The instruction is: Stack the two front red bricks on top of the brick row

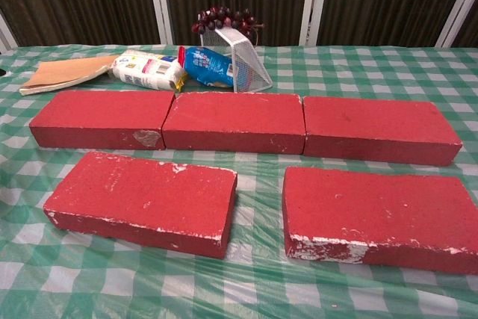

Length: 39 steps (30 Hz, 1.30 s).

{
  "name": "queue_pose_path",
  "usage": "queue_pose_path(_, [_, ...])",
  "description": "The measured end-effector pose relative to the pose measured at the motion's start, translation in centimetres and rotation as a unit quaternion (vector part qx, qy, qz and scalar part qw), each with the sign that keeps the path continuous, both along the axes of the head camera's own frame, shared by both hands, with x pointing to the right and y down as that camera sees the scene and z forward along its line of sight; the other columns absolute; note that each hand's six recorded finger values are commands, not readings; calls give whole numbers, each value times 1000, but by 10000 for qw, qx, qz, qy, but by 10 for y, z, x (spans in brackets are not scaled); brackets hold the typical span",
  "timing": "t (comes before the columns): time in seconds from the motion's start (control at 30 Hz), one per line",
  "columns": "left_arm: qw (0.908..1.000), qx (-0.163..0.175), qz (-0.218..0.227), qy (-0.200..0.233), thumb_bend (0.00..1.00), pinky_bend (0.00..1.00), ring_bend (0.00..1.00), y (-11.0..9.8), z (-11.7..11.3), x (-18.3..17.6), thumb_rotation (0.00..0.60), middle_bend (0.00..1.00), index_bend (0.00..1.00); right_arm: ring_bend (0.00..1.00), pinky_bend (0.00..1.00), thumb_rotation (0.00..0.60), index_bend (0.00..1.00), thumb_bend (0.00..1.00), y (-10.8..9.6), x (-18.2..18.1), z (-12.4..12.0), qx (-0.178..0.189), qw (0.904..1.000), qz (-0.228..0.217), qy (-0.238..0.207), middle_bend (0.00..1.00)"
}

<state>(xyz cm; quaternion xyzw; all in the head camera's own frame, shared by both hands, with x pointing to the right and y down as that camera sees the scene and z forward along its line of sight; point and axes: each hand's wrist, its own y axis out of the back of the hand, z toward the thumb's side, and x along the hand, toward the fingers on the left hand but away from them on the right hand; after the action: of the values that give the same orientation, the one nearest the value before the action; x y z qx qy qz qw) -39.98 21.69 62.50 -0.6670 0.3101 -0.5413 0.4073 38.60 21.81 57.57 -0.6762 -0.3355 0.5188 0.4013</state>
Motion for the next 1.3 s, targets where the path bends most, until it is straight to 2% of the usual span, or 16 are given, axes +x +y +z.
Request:
queue_pose_path(0.13, [9999,-48,36,84,305,91,0,2,0,3,600,0,0,0,0,523,0,150,0,-1,0,12,10000,-32,26,0])
queue_pose_path(0.33, [9972,-375,316,563,289,64,0,11,2,21,600,0,0,0,0,522,0,149,4,-2,-5,3,9999,-64,-107,0])
queue_pose_path(0.47, [9875,-821,724,1132,255,42,0,20,2,48,600,0,0,0,0,522,0,149,7,-3,-8,-39,9997,-115,-205,0])
queue_pose_path(0.63, [9718,-1173,1370,1520,241,29,0,27,2,86,600,0,0,0,0,522,0,149,12,-6,-11,-106,9992,-199,-336,0])
queue_pose_path(0.9, [9562,-1745,1723,1597,240,16,0,22,24,122,600,0,0,0,0,522,0,149,15,-6,-15,-207,9984,-267,-462,0])
queue_pose_path(1.1, [9540,-1838,1759,1586,240,8,0,17,34,129,600,0,0,0,0,522,0,149,13,-5,-14,-157,9986,-215,-448,0])
queue_pose_path(1.3, [9501,-2119,1791,1427,239,9,0,7,58,134,600,0,0,0,0,522,0,149,12,-4,-11,-153,9990,-167,-383,0])
